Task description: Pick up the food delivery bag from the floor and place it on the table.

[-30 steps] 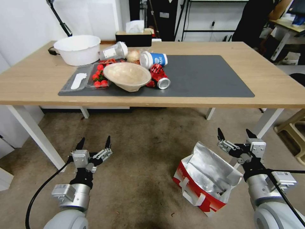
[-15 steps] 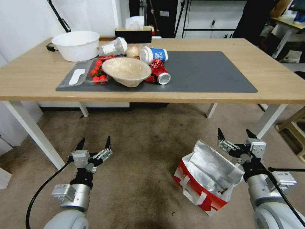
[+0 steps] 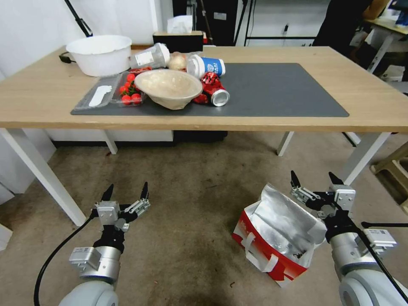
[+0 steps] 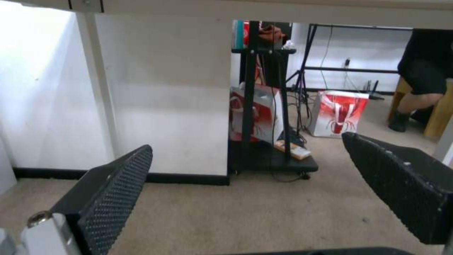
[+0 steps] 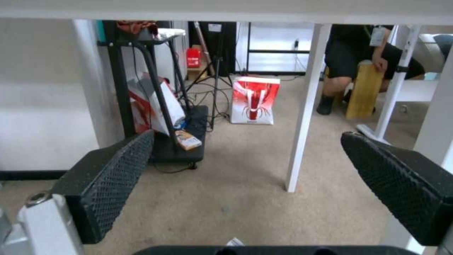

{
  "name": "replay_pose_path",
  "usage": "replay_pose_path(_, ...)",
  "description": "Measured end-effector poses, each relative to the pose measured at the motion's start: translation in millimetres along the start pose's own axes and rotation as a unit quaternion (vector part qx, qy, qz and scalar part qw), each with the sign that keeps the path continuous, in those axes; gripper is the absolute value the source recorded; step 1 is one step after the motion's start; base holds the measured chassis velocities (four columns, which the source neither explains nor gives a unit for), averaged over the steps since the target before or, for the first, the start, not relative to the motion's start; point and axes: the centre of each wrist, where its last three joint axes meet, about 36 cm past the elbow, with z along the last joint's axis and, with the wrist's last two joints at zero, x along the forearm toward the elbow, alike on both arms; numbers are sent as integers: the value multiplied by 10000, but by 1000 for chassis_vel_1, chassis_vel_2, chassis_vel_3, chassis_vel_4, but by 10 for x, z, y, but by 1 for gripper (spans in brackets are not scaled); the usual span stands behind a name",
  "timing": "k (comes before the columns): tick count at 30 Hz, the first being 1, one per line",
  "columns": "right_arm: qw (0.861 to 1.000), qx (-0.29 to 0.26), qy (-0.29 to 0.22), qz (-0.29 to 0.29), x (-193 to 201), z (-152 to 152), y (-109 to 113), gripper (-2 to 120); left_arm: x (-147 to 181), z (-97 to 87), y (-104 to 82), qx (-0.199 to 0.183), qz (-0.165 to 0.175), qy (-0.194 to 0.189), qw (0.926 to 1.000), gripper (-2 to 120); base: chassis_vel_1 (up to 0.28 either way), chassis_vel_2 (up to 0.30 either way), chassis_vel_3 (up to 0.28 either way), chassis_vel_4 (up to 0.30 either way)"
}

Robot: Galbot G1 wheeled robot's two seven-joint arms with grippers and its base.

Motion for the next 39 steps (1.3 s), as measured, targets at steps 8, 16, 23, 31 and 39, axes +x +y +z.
replay_pose_path(8, 10000, -2, -12, 2, -12, 1, -2, 100, -2, 0, -2, 1, 4, -5, 10000, 100, 0, 0, 0, 0)
replay_pose_path(16, 10000, 1, -14, 1, -26, 7, -6, 100, -11, 6, 3, -6, 4, -7, 10000, 100, 0, 0, 0, 0)
replay_pose_path(23, 10000, 7, -13, -1, -33, 11, -11, 100, -16, 17, 5, -3, 1, 3, 10000, 100, 0, 0, 0, 0)
replay_pose_path(31, 10000, 32, -47, -33, -72, -13, -37, 100, -19, 34, 6, -23, 11, 26, 10000, 100, 0, 0, 0, 0)
replay_pose_path(39, 10000, 26, -8, -37, -71, -11, -40, 100, -27, 54, 18, -44, 16, 50, 10000, 100, 0, 0, 0, 0)
